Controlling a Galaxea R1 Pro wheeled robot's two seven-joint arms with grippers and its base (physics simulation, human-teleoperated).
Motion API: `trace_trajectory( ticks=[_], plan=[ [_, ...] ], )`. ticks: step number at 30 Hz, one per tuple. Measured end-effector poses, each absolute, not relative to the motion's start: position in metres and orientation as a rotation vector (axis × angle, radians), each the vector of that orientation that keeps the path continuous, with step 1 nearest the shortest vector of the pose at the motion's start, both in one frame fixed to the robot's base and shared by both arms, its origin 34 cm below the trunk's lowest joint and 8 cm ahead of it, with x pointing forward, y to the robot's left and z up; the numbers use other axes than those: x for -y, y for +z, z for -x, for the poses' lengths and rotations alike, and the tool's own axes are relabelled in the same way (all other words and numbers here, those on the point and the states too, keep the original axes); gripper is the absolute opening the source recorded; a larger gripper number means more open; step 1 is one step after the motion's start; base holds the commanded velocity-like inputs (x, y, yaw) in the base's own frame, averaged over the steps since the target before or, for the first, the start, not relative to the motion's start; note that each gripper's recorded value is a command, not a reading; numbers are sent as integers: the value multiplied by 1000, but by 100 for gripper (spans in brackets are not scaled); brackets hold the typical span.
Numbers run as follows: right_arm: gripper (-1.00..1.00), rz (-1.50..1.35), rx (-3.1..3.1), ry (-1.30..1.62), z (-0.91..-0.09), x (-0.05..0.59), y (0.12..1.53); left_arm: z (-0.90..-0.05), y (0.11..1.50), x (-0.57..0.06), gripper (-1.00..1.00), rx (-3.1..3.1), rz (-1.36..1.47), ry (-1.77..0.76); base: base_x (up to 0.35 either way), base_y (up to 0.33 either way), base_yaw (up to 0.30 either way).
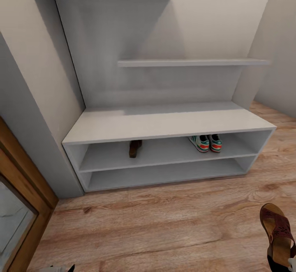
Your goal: Pick up the two gym shoes and the two sandals from the corridor floor and place them onto the hallstand (shoe rack) in the corridor, making sure they are on the rack and not on the floor. Arrange them so the two gym shoes are next to each other and the two sandals are next to each other.
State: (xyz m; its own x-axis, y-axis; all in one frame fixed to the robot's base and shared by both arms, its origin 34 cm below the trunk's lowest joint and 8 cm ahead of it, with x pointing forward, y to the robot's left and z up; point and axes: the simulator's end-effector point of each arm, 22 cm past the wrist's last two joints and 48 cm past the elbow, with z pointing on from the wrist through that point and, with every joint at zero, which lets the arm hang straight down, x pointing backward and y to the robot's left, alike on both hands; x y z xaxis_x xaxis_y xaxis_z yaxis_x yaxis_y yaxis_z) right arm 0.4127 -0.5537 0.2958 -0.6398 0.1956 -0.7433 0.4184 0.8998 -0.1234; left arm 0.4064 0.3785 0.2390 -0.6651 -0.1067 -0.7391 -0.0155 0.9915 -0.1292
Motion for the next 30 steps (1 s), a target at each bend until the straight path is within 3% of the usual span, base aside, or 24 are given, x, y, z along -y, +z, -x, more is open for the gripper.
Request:
trace_trajectory(
  ticks=[10, 22, 30],
  plan=[
    [-100, -439, -2285, -342, -412, 543, 290, -419, 244, -369, 100, -2275, 60, -154, 0, 0, 0],
    [-100, -179, -2418, -85, -442, 379, 245, -471, 273, -322, 100, -2177, -35, -372, 0, 0, 0],
    [-100, -162, -2556, -58, -465, 284, 230, -475, 278, -315, 100, -2164, -66, -418, 0, 0, 0]
  ],
)
